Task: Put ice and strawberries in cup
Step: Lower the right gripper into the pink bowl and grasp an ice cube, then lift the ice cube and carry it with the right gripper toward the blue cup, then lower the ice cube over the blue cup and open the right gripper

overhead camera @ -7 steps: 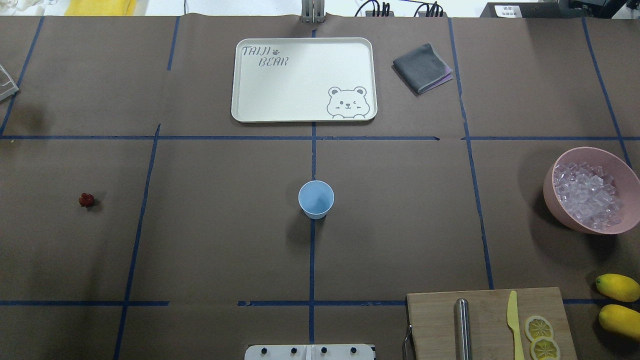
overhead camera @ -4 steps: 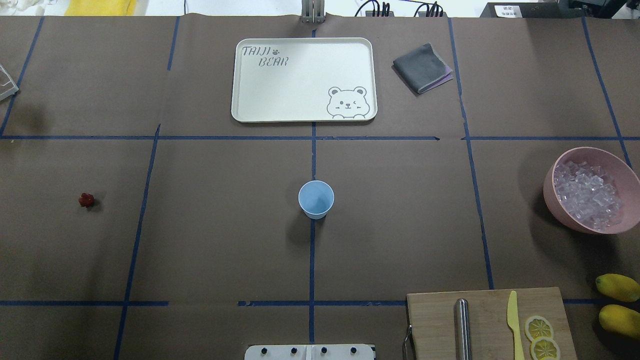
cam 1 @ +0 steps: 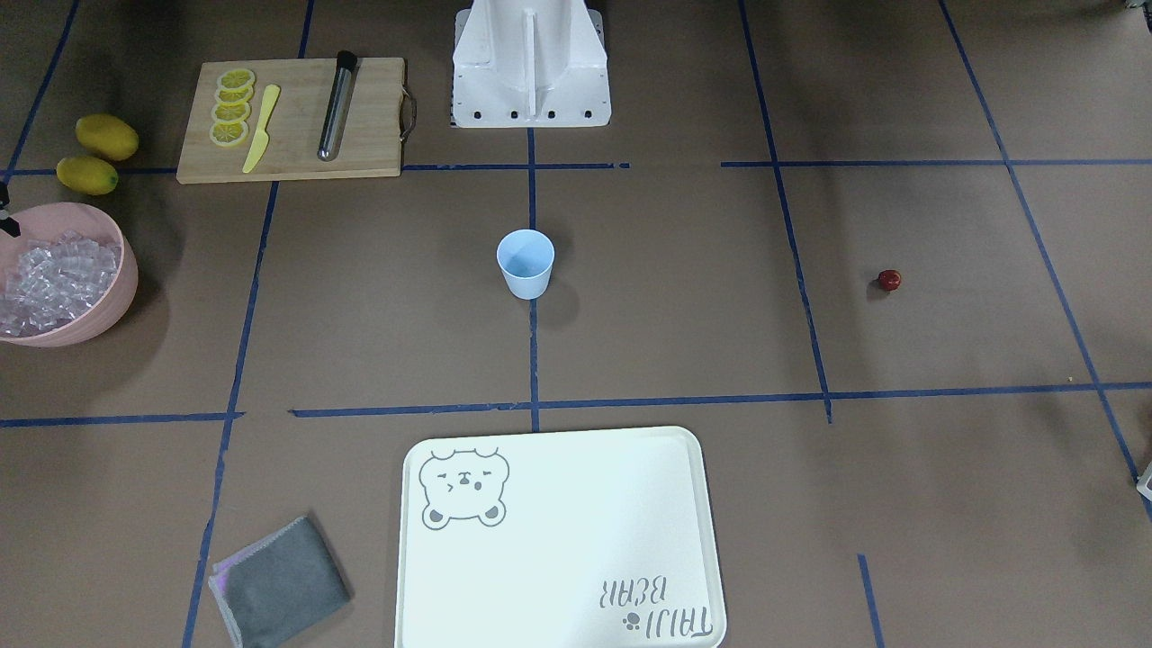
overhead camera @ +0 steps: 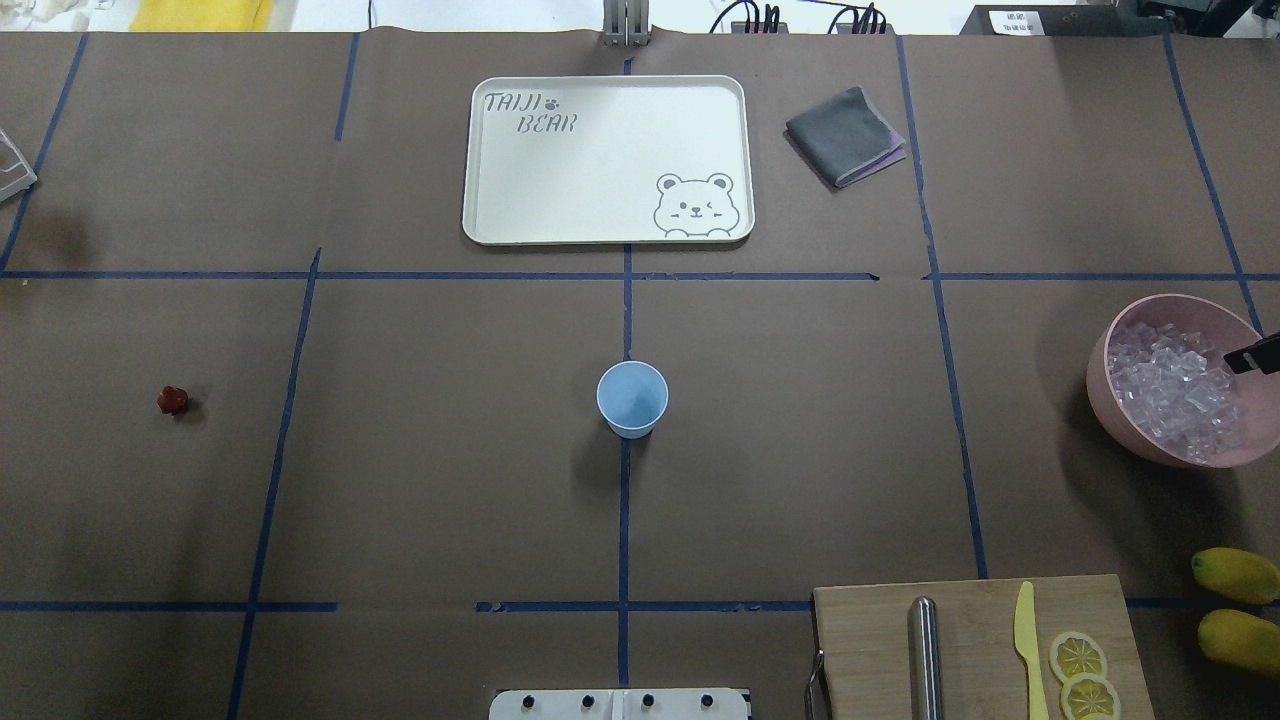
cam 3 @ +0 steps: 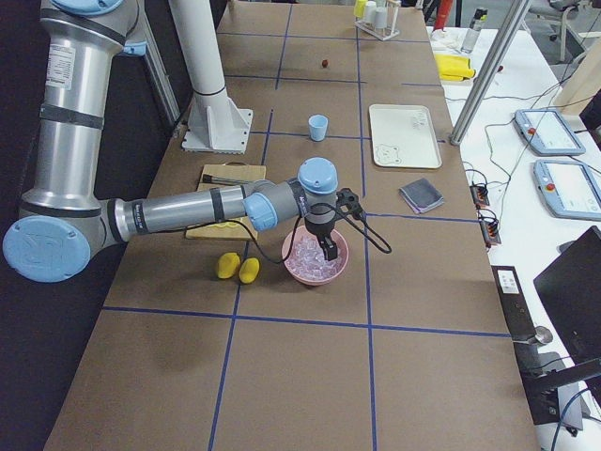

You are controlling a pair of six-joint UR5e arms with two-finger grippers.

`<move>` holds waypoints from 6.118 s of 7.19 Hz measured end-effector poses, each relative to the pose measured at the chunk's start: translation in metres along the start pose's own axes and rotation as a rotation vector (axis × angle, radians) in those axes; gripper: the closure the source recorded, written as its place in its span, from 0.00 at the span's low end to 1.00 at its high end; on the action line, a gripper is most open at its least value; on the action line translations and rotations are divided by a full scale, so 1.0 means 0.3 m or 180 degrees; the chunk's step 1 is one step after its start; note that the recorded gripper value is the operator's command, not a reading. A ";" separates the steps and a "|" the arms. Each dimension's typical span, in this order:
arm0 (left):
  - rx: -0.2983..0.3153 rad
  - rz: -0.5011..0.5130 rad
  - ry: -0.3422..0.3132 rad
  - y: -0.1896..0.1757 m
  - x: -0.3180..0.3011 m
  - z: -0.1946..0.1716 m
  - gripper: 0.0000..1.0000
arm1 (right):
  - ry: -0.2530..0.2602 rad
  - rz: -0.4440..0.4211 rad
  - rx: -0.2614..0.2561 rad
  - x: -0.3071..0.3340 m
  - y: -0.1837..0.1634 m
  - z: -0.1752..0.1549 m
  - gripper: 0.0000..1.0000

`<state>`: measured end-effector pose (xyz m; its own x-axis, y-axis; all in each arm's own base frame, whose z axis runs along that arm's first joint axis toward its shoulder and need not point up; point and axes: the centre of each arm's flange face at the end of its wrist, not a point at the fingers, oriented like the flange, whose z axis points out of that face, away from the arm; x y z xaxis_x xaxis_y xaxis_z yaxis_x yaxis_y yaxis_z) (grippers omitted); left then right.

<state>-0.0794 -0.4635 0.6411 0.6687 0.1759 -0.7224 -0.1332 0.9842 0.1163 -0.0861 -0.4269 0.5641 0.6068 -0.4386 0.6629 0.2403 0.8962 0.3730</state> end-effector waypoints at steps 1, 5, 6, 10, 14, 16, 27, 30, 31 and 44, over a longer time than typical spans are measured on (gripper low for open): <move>0.0001 0.0002 0.0000 0.000 0.000 0.000 0.00 | 0.0000 0.0026 -0.0016 -0.001 0.007 0.027 0.01; 0.0002 0.0006 0.0000 0.000 0.000 0.000 0.00 | 0.0057 0.0063 -0.0146 -0.040 0.017 0.110 0.03; 0.0002 0.0004 0.0000 0.000 -0.001 0.000 0.00 | 0.0055 0.0053 -0.0186 -0.046 0.022 0.130 0.03; -0.0001 0.0001 0.0000 0.000 -0.001 0.001 0.00 | 0.0023 0.0011 -0.0325 -0.061 0.039 0.197 0.60; 0.0005 0.0002 -0.0001 -0.001 0.000 -0.002 0.00 | 0.0028 -0.0007 -0.0311 -0.066 0.041 0.188 0.96; 0.0005 0.0007 -0.0001 -0.002 0.001 -0.002 0.00 | 0.0028 0.0006 -0.0292 -0.064 0.047 0.172 0.95; 0.0008 0.0009 -0.0002 -0.003 0.001 -0.004 0.00 | -0.0127 0.1245 0.0300 -0.395 -0.344 -0.237 0.95; 0.0006 0.0011 -0.0001 -0.003 0.001 -0.002 0.00 | -0.0338 0.1340 0.0227 -0.794 -0.518 -0.133 0.95; 0.0003 0.0007 -0.0001 -0.003 0.000 -0.001 0.00 | -0.0305 0.1405 0.0182 -0.958 -0.579 -0.101 0.95; -0.0025 -0.0024 0.0007 0.004 -0.014 0.014 0.00 | 0.0370 0.1671 0.0095 -1.967 -0.858 0.276 0.01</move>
<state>-0.0794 -0.4628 0.6470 0.6682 0.1685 -0.7247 -0.1340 0.9853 0.1056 -0.5688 -0.4043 0.1306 0.7198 0.0796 0.6896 -0.1384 0.9899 0.0302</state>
